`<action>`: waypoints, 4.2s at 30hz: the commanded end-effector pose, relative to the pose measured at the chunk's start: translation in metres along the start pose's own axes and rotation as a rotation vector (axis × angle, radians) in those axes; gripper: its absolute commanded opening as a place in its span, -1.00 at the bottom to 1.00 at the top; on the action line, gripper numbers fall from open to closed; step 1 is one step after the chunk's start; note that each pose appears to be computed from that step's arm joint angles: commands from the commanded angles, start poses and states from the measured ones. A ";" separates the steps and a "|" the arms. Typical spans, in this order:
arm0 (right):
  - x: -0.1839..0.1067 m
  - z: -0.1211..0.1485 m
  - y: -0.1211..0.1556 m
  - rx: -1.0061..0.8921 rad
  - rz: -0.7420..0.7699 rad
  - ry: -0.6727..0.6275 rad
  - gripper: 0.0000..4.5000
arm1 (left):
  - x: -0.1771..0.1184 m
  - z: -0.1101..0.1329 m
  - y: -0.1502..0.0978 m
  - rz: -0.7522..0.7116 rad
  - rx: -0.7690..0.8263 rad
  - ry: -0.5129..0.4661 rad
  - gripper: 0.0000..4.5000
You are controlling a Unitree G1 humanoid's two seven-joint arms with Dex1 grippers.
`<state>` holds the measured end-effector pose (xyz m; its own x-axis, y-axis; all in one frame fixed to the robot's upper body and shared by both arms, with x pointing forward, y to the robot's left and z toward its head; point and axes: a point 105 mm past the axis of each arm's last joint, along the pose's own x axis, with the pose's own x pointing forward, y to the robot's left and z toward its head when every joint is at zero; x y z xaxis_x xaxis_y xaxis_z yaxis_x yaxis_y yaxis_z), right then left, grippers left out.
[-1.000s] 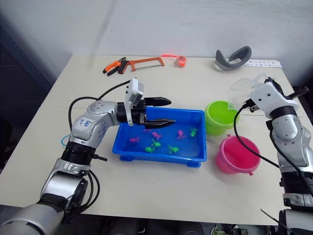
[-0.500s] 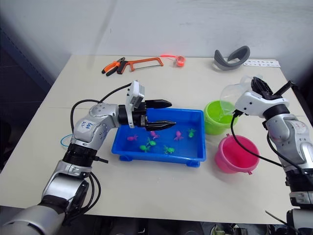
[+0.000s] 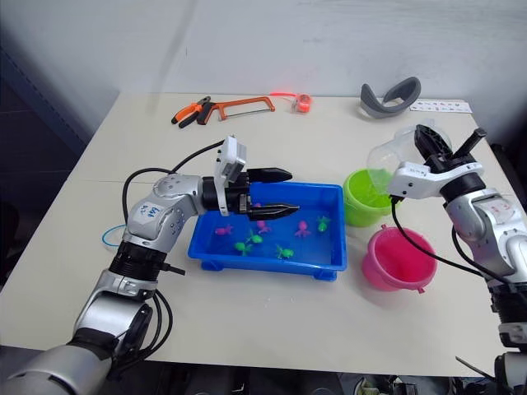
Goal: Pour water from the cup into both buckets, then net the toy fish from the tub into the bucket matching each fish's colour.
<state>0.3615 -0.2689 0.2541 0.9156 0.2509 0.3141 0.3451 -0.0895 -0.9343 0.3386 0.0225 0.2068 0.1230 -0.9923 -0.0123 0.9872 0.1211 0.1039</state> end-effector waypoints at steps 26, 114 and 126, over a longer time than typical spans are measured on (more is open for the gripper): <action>-0.015 -0.037 -0.018 0.545 -0.185 0.247 -1.00 | 0.008 0.023 -0.008 -0.047 0.006 -0.070 1.00; -0.104 0.134 -0.060 1.550 0.900 -0.360 0.98 | -0.085 0.009 -0.035 0.030 -0.128 0.035 1.00; -0.062 0.166 -0.040 1.462 1.004 -0.549 0.98 | -0.216 -0.035 -0.031 0.457 -0.258 0.311 1.00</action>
<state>0.2577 -0.1213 0.2407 0.3820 0.9059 -0.1826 -0.9208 0.3564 -0.1581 0.2825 0.2241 0.1647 0.5071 -0.8024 -0.3146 0.8192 0.5622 -0.1135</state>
